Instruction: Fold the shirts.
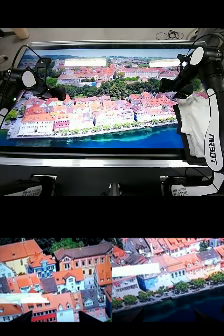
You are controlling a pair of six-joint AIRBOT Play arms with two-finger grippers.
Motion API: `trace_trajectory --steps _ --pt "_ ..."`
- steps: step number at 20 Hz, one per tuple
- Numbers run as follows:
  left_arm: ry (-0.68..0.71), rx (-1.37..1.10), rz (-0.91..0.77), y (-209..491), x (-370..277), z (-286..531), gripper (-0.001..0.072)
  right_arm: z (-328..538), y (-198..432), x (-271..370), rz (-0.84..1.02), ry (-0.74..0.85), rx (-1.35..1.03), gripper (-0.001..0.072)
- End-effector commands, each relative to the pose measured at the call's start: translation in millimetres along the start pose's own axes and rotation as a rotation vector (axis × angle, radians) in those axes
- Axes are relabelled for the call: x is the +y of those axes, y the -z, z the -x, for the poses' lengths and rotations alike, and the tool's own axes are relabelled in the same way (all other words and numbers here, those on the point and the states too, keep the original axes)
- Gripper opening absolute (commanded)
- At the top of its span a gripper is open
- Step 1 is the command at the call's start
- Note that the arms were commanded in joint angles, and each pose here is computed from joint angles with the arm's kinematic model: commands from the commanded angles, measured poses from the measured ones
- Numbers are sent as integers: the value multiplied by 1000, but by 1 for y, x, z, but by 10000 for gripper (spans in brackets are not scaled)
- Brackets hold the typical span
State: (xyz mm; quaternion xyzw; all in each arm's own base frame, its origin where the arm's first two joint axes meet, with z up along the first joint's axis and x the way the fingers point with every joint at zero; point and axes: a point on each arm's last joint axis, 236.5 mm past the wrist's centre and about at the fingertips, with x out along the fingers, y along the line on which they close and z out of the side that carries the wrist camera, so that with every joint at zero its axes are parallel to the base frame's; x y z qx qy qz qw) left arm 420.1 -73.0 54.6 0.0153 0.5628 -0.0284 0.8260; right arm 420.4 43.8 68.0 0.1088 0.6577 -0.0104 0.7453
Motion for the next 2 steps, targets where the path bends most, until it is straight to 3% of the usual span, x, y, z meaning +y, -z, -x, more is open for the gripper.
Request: trace_trajectory --steps 1,2 --pt "0 0 1 0 0 0 706 0 0 0 1 0 -1 695" --pt "0 0 1 0 0 0 706 0 0 0 1 0 -1 695"
